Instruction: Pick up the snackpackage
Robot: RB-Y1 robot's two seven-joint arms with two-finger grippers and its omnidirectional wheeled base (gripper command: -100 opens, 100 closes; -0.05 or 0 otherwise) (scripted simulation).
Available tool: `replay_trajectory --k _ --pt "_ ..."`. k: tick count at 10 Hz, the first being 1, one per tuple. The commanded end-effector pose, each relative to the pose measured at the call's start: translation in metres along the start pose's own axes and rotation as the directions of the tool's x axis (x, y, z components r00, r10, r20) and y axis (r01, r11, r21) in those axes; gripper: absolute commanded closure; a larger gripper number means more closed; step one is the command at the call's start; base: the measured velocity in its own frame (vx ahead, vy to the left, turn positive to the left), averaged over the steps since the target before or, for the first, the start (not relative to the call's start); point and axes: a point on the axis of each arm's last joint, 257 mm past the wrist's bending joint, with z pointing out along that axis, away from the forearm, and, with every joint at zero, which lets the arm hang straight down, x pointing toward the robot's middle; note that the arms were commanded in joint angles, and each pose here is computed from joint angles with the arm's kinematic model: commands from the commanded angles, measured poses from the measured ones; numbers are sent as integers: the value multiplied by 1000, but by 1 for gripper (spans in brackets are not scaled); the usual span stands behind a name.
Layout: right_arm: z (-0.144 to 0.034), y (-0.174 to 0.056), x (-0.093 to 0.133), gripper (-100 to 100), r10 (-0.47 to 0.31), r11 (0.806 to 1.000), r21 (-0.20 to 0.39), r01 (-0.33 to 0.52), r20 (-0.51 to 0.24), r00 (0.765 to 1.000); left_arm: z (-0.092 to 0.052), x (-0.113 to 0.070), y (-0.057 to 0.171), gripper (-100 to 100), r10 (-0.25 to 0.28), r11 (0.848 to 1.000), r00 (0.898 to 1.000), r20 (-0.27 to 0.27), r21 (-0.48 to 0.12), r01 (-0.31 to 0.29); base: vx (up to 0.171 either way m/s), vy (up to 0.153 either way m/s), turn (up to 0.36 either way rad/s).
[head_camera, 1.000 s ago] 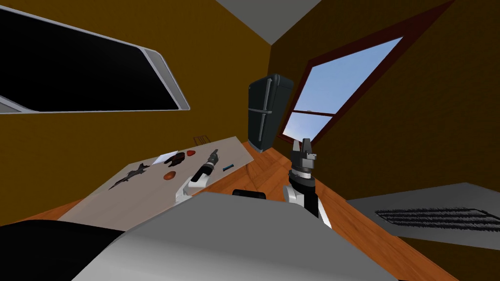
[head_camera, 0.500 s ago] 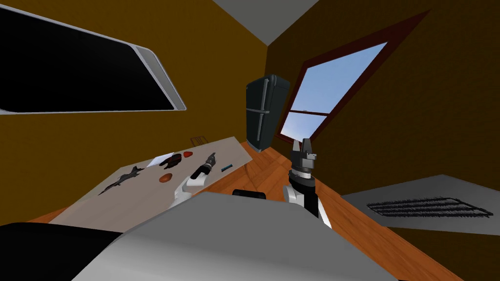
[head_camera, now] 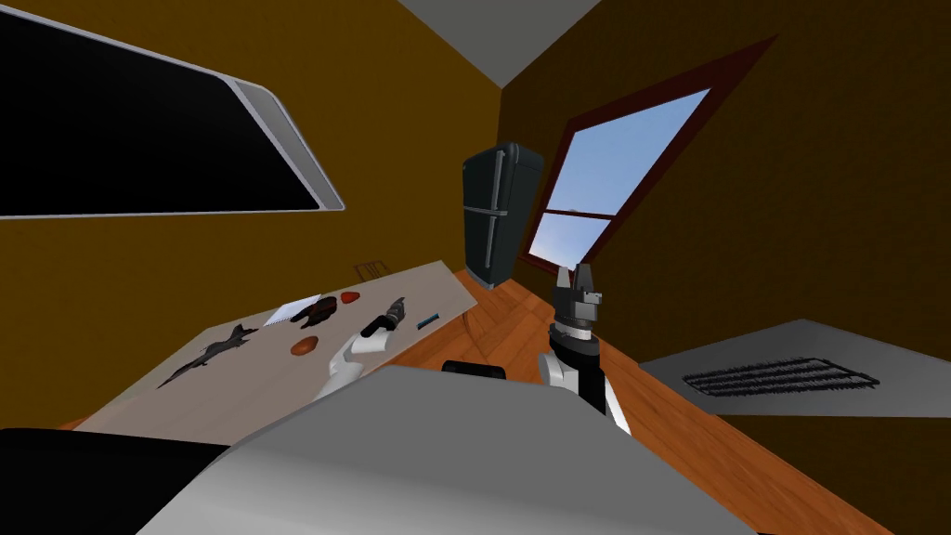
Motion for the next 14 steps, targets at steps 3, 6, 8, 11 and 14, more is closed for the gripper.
replay_trajectory --k 3,6,8,11,14 --pt "0 0 0 0 0 1000 0 0 0 1000 8 -34 41 -100 -47 989 997 68 -137 56 13 -7 -94" --pt "0 0 0 0 0 1000 0 0 0 1000 8 -49 67 -100 -71 972 992 106 -216 93 13 -4 -59" --pt "0 0 0 0 0 1000 0 0 0 1000 6 -64 93 -100 -96 950 985 147 -283 134 24 -3 -119" --pt "0 0 0 0 0 1000 0 0 0 1000 1 -76 117 -100 -119 919 975 185 -352 179 18 -1 -55" --pt "0 0 0 0 0 1000 0 0 0 1000 -6 -91 147 -100 -169 865 954 248 -426 264 41 6 -153"
